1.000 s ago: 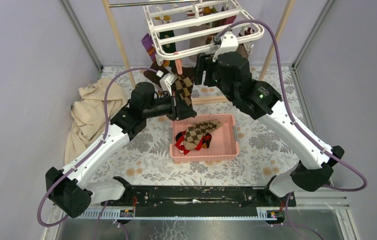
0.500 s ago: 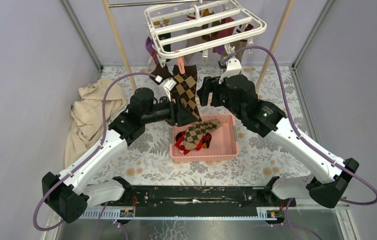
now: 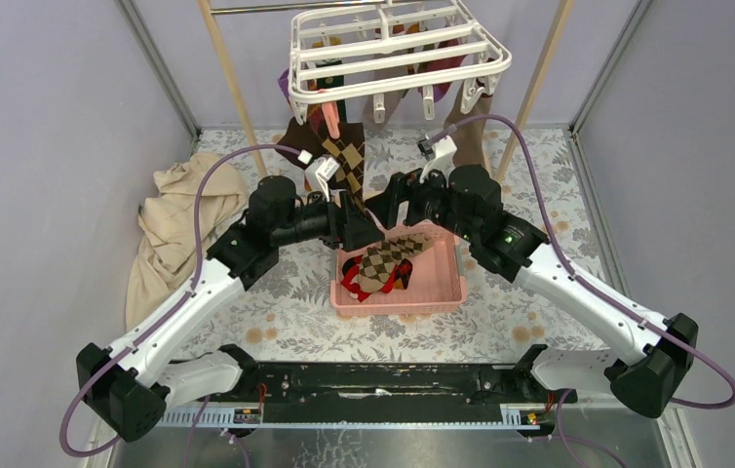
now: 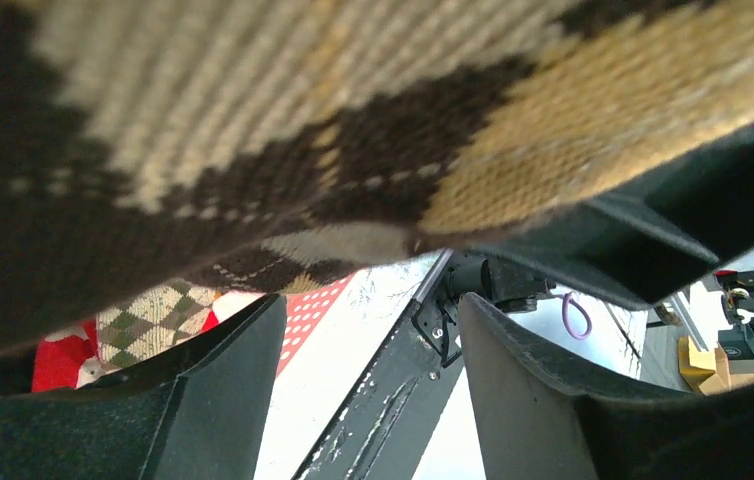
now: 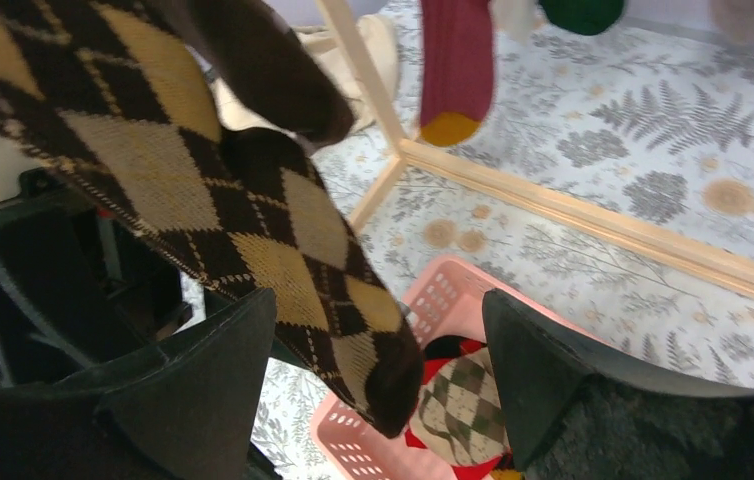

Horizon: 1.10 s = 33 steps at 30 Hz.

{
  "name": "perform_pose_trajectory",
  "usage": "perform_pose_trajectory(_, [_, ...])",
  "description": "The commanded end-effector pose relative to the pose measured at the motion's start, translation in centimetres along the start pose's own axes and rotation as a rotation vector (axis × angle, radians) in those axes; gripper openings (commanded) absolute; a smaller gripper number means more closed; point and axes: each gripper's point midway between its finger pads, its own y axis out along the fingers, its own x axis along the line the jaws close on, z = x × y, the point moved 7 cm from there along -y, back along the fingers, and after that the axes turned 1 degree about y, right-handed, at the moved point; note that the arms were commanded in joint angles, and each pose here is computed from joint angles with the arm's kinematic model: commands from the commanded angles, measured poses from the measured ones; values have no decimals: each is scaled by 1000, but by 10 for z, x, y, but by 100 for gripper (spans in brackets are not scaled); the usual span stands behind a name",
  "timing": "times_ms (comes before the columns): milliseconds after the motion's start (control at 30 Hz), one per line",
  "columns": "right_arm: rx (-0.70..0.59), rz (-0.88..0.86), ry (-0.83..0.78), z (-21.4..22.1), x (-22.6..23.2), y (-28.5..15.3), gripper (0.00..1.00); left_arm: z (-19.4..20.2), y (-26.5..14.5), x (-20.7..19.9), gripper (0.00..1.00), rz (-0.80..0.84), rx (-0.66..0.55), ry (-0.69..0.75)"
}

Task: Remove the socks clipped to the hanger
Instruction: Remove the sock from the hanger.

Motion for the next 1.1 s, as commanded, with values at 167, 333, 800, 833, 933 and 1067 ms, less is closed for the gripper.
perform_pose_trajectory(167, [-136, -205, -15, -21, 21, 18, 82, 6, -5, 0, 71, -3, -3, 38])
perform_pose_trajectory(333, [-126, -228, -7, -12, 21, 25, 84, 10, -8, 2, 71, -16, -2, 52])
perform_pose_trajectory(800, [-176, -166, -14, -11, 13, 9, 85, 28, -35, 19, 71, -161, -145, 77])
perform_pose_trajectory(833, [-176, -167, -16, -11, 14, 9, 85, 28, -36, 20, 71, -172, -145, 74])
perform_pose_trajectory(933, [-177, -181, -25, -13, 21, 11, 84, 29, -36, 23, 71, -205, -142, 55])
perform_pose_trajectory(1067, [-172, -177, -68, -11, 37, 19, 83, 32, -45, 34, 71, -320, -190, 6])
